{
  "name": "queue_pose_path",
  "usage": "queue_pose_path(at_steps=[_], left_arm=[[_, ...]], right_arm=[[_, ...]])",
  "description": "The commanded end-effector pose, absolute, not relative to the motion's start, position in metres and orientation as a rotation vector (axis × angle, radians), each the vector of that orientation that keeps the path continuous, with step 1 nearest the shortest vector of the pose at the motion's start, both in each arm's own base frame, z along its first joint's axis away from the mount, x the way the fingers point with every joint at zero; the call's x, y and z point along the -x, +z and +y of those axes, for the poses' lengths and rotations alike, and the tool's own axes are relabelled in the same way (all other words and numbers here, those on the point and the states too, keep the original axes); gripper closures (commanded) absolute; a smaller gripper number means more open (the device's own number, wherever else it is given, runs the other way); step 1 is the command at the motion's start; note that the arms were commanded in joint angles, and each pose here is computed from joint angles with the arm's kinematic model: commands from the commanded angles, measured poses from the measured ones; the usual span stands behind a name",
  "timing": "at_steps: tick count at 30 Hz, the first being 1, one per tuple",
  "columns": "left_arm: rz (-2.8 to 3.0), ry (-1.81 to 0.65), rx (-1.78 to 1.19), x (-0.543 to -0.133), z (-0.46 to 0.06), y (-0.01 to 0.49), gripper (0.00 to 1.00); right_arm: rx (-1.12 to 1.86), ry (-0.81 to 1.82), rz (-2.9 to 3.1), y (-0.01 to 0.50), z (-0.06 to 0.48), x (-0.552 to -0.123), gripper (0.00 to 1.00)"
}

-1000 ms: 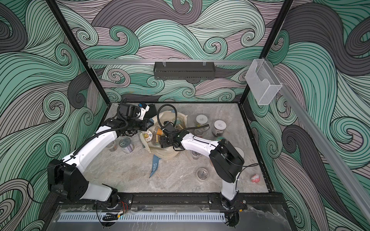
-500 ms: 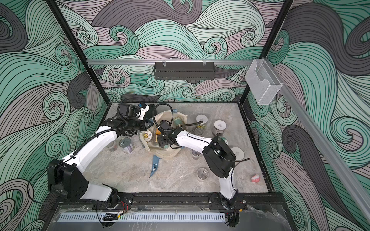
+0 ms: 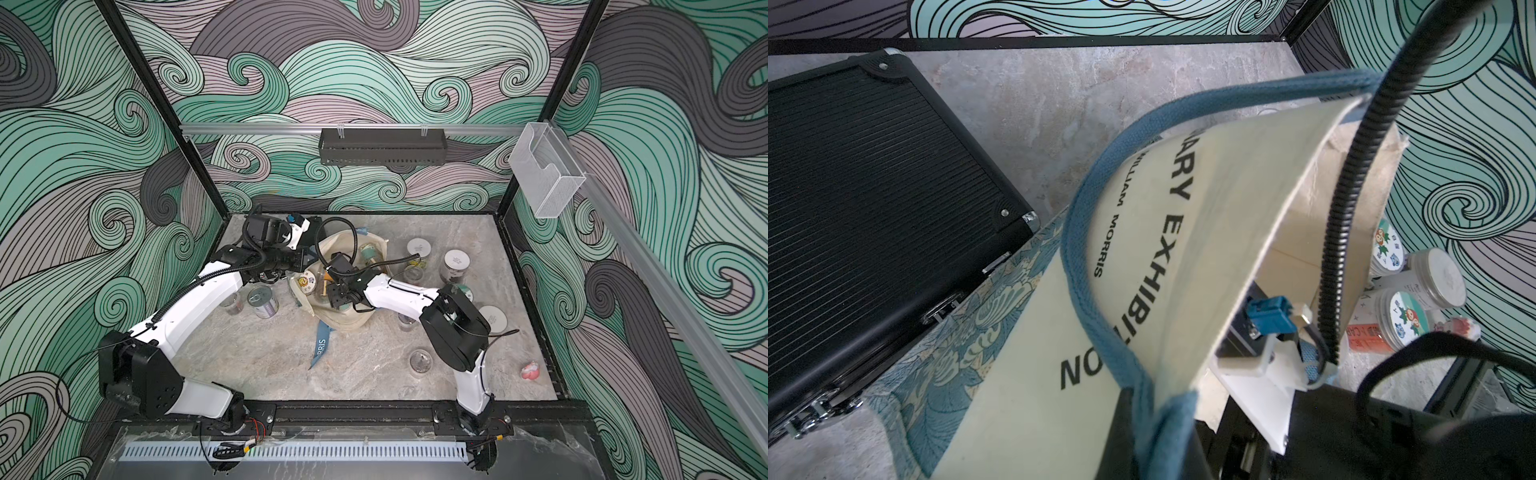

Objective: Take out the seed jars from the canvas bag
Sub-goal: Pick up the seed jar from the canvas bag.

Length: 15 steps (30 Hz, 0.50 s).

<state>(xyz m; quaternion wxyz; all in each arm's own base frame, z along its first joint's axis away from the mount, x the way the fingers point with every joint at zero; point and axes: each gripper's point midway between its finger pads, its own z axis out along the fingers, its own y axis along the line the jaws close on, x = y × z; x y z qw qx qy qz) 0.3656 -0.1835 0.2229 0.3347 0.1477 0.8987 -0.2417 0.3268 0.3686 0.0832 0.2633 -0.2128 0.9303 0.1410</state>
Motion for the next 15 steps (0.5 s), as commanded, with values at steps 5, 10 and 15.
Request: queue_pose_path(at_steps=[5, 10, 15], left_arm=[[2.356, -0.632, -0.372, -0.363, -0.18, 0.229, 1.0], [2.354, -0.631, -0.37, -0.364, -0.179, 0.23, 1.0], [2.357, -0.627, -0.368, -0.364, -0.179, 0.229, 1.0]], right_arm=[[0.61, 0.261, 2.564, 0.068, 0.368, -0.329, 0.34], [0.596, 0.223, 2.575, 0.066, 0.361, -0.33, 0.3], [0.578, 0.224, 2.577, 0.07, 0.356, -0.328, 0.35]])
